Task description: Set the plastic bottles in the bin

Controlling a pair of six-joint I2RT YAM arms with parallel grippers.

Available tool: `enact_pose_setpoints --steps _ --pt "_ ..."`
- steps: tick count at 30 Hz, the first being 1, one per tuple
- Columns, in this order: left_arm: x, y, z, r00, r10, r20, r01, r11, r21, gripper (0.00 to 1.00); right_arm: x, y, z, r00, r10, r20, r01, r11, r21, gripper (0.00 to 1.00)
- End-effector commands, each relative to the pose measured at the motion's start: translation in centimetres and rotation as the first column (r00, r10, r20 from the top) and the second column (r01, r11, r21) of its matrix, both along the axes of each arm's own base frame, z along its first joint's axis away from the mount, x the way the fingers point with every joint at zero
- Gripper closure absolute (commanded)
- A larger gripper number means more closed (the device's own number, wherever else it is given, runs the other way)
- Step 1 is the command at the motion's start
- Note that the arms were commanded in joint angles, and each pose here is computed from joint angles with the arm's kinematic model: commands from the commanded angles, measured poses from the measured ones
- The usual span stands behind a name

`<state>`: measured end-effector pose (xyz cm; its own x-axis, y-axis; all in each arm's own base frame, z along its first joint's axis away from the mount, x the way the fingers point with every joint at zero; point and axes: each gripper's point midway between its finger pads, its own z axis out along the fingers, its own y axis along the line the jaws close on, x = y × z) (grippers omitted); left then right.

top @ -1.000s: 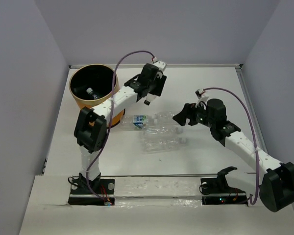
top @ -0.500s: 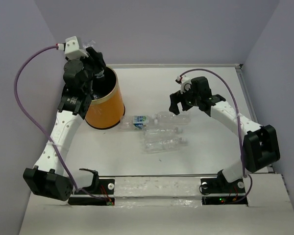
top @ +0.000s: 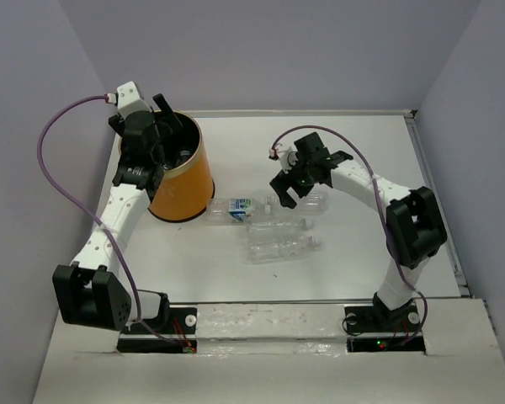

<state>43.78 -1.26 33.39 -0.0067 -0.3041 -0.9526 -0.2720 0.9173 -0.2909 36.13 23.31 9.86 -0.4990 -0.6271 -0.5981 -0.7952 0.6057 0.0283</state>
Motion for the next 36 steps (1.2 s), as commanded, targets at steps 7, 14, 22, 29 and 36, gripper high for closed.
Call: enact_pose_setpoints --steps 7,14,22,29,36 --pt "-7.1 -5.2 9.1 0.911 -0.32 0.261 0.35 0.933 -0.079 0.01 1.8 0.1 -1.8 0.997 0.067 -0.045 -0.073 0.988 -0.139 0.03" --pt "-11.7 -7.6 5.3 0.851 -0.481 0.211 0.503 0.862 -0.067 0.01 3.8 -0.1 -3.0 0.997 0.074 -0.034 -0.08 0.975 -0.207 0.06" --pt "-13.9 -8.8 -1.3 0.82 -0.569 0.065 0.573 0.814 -0.094 0.01 5.8 -1.3 -2.0 0.998 0.044 0.035 -0.032 0.957 -0.289 0.41" --pt "-15.1 -9.6 -0.8 0.806 -0.587 0.079 0.591 0.805 -0.048 0.01 7.3 -2.5 7.7 0.961 -0.049 0.274 0.12 0.961 -0.25 0.47" --pt "-17.3 -10.3 -0.1 0.777 -0.621 0.104 0.626 0.78 -0.011 0.01 4.7 5.2 26.7 0.814 -0.169 0.555 0.039 0.97 0.238 0.48"
